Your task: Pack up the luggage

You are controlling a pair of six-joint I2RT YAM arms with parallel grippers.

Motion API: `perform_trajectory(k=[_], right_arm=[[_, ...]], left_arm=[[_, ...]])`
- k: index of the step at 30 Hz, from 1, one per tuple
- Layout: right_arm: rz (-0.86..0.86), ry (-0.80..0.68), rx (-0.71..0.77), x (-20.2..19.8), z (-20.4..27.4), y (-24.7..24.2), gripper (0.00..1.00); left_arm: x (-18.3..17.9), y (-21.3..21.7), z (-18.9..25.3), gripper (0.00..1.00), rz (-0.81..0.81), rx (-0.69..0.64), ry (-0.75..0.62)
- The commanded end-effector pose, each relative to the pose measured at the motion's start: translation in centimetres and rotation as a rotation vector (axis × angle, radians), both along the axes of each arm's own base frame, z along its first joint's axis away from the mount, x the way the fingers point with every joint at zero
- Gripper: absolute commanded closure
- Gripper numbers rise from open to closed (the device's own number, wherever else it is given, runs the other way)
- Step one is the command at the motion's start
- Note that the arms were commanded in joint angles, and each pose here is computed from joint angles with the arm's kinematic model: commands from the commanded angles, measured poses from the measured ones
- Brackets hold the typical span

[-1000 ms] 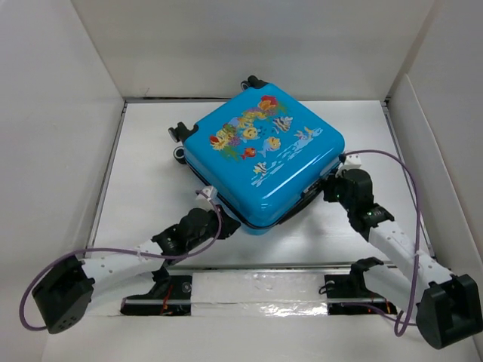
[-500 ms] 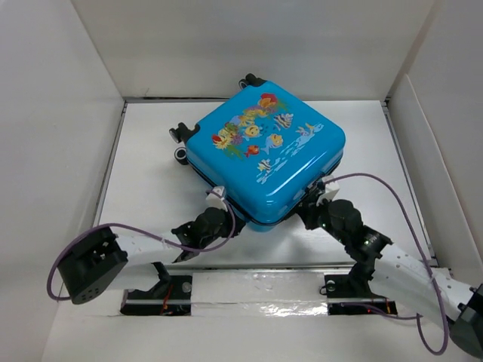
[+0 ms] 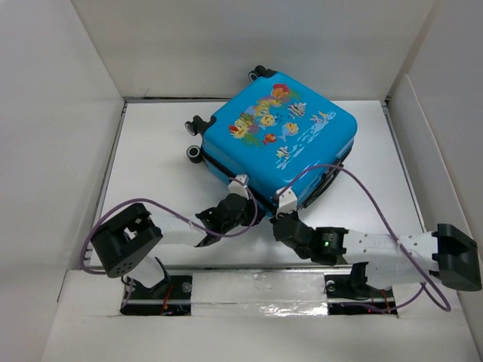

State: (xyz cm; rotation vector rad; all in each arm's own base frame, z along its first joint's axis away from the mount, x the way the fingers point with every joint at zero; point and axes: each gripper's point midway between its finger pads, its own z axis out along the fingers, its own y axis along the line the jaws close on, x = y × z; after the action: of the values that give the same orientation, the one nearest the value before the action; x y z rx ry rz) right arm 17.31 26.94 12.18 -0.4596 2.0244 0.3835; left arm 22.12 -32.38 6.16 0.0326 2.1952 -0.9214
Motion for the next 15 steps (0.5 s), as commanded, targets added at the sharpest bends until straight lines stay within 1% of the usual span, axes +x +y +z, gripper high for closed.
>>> perform_trajectory(k=[1,2,3,4,5,6,7,8,9,10,11,12,13,15], right_arm=[[0.140,0.003,0.359,-3.4,6.7,7.9,1.00],[0.064,-0.027,0.384,-1.6,6.6,7.2,1.00],[0.041,-0.026,0.405,-1.0,6.3,6.9,1.00],[0.029,-0.030,0.421,-0.5,5.9,6.5,1.00],[0.013,-0.032,0.432,-0.2,6.1,6.1,1.00],[0.000,-0.034,0.435,-0.1,6.2,5.6,1.00],[-0.004,-0.025,0.425,-0.3,6.0,5.1,1.00],[-0.006,-0.024,0.421,-0.4,5.5,4.5,1.00],[-0.005,-0.032,0.444,-0.5,6.2,4.0,1.00],[-0.005,-0.028,0.443,-0.7,6.1,3.5,1.00],[0.004,-0.022,0.435,-0.9,5.5,3.1,1.00],[0.013,-0.029,0.460,-1.1,6.2,2.8,1.00],[0.020,-0.026,0.454,-1.3,6.0,2.5,1.00],[0.047,-0.026,0.460,-1.7,6.3,2.4,1.00]], left_arm=[[3.2,-6.0,11.0,1.00,-0.072,-0.301,-0.218],[3.7,-5.3,10.5,1.00,-0.053,-0.286,-0.207],[3.5,-4.4,9.5,1.00,-0.060,-0.277,-0.189],[4.5,-2.7,10.1,0.85,-0.022,-0.285,-0.206],[4.4,-1.8,10.1,0.72,-0.029,-0.282,-0.203],[4.4,0.1,8.1,0.61,0.005,-0.212,-0.167],[5.5,2.5,9.8,0.44,0.072,-0.226,-0.200],[6.0,4.2,10.1,0.37,0.124,-0.218,-0.213],[6.2,6.2,9.0,0.31,0.186,-0.183,-0.194],[6.9,8.4,11.3,0.22,0.251,-0.221,-0.238],[7.3,9.7,12.1,0.19,0.293,-0.227,-0.251],[7.8,11.0,12.5,0.16,0.349,-0.220,-0.252],[8.3,12.1,13.6,0.13,0.390,-0.236,-0.266],[10.1,15.2,16.4,0.11,0.514,-0.253,-0.302]])
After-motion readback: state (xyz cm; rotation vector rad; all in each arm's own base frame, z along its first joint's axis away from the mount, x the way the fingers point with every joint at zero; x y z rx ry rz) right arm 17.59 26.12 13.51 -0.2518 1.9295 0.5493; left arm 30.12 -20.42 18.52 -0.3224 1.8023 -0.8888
